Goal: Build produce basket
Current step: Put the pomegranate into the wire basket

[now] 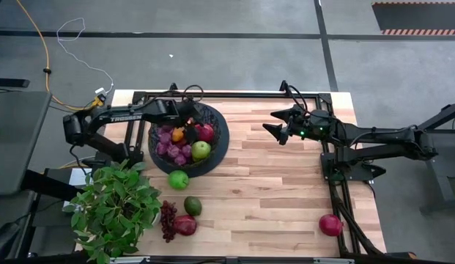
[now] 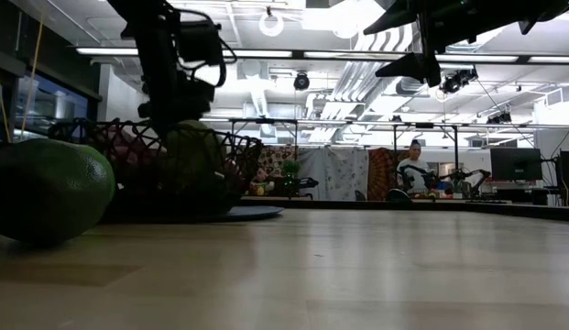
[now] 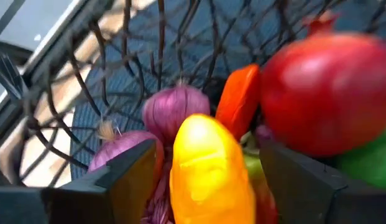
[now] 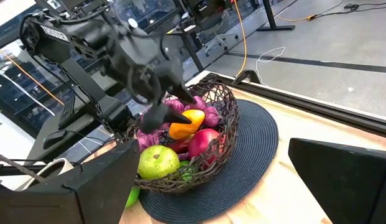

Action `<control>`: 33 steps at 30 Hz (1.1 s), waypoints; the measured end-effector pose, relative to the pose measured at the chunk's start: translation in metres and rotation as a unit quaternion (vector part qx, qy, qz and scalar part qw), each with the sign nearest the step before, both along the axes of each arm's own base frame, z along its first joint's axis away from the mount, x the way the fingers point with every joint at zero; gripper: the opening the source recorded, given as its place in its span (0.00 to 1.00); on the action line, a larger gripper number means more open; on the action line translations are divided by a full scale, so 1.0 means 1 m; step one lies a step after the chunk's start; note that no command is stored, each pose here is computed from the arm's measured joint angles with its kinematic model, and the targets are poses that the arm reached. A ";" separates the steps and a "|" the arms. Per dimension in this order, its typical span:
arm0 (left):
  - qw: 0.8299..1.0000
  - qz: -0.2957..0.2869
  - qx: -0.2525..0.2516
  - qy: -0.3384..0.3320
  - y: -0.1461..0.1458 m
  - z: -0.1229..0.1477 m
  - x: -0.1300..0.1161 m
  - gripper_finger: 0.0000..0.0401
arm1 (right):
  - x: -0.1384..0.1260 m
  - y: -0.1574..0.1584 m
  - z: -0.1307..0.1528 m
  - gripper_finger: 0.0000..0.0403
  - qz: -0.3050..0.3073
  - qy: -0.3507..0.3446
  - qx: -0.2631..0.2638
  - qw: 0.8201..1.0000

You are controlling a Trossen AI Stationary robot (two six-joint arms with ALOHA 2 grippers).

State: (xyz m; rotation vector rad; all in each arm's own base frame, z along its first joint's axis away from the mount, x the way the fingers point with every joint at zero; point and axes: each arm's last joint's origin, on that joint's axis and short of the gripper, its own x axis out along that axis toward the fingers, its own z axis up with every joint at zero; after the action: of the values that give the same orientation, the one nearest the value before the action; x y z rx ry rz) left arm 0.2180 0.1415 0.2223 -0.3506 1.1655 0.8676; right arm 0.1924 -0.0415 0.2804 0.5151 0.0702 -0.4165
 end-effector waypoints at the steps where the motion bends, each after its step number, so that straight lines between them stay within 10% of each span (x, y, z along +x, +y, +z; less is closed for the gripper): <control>1: 1.000 0.001 0.004 -0.009 0.000 0.005 -0.001 0.70 | 0.000 0.000 0.000 0.98 0.000 0.000 0.000 1.000; 10: 0.985 -0.009 0.079 -0.152 0.002 0.087 -0.007 0.70 | 0.001 0.000 0.008 0.98 0.003 -0.042 -0.011 0.999; 16: 0.908 -0.039 0.145 -0.391 -0.024 0.139 -0.025 0.70 | 0.002 0.000 0.015 0.98 0.011 -0.069 -0.028 0.997; 27: 0.749 -0.147 0.155 -0.627 -0.086 0.098 -0.055 0.70 | 0.002 0.002 0.015 0.98 0.036 -0.063 -0.055 0.996; 33: 0.748 -0.167 0.165 -0.621 -0.097 0.083 -0.059 0.70 | 0.002 0.003 0.018 0.98 0.069 -0.076 -0.062 0.993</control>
State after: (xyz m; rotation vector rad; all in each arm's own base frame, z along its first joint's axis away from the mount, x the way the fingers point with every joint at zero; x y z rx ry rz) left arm 0.1593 0.0447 0.3052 -0.3133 -0.1975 0.3252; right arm 0.1949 -0.0381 0.2983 0.4149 -0.0662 -0.2441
